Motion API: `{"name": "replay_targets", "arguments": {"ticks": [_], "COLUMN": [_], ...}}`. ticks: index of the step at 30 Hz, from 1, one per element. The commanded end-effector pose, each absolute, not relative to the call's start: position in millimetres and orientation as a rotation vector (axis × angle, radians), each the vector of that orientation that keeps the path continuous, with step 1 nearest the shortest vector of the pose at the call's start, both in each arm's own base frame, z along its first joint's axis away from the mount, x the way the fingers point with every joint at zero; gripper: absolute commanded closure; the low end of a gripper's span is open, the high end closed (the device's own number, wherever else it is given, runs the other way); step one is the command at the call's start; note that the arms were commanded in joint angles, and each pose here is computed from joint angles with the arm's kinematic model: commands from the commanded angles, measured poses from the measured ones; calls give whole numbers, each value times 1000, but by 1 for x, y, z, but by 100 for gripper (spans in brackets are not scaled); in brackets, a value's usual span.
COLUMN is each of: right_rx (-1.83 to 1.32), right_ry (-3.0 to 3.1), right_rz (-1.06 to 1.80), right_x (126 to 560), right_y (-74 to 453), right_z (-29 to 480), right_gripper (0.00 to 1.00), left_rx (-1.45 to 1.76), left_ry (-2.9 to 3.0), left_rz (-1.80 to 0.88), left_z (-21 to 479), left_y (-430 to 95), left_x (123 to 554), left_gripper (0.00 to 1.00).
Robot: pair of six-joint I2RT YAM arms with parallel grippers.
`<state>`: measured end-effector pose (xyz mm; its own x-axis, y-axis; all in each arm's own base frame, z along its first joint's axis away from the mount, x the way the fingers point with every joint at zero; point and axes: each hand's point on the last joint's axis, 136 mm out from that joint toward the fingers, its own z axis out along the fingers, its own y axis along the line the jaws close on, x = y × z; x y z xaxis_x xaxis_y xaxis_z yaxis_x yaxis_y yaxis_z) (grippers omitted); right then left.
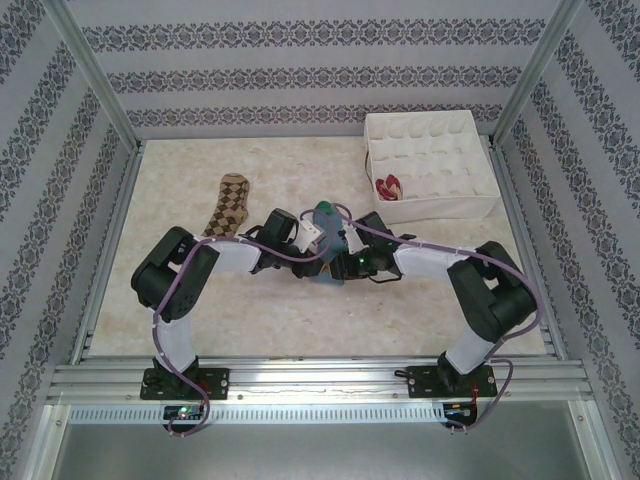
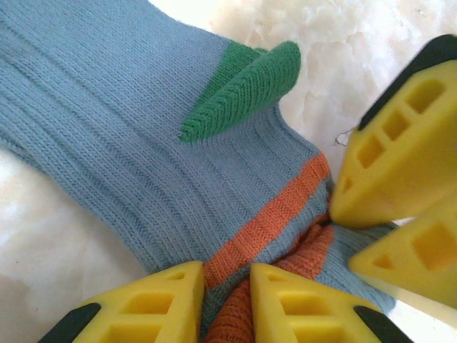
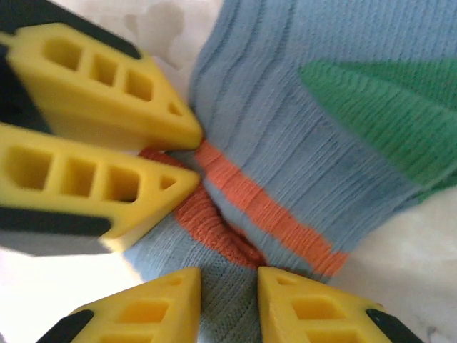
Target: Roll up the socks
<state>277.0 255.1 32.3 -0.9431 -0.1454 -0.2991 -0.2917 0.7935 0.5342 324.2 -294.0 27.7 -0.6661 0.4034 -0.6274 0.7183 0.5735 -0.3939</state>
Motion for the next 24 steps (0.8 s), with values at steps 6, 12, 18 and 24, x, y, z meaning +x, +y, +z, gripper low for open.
{"name": "replay_targets", "arguments": {"ticks": [6,12,18,24], "right_rx": [-252,-238,-259,-322], "right_ry": [2996,3130,3167,3205], "right_rz": [687,643,585,534], "right_x": [265,248,243,238], "right_y": [231,223,216,210], "right_z": [-14,-41,-46,-48], "right_gripper": [72,72,72,73], "left_rx": [1071,1290,1426,1609], "left_ry": [2208,1918,1648,1489], "left_rz": [-879,-744,-578,-334], "left_z": [35,68,87,72], "left_y": [-287,-286,-281,-281], "left_x": [309,307,298,283], "left_gripper": [73,67,63,58]}}
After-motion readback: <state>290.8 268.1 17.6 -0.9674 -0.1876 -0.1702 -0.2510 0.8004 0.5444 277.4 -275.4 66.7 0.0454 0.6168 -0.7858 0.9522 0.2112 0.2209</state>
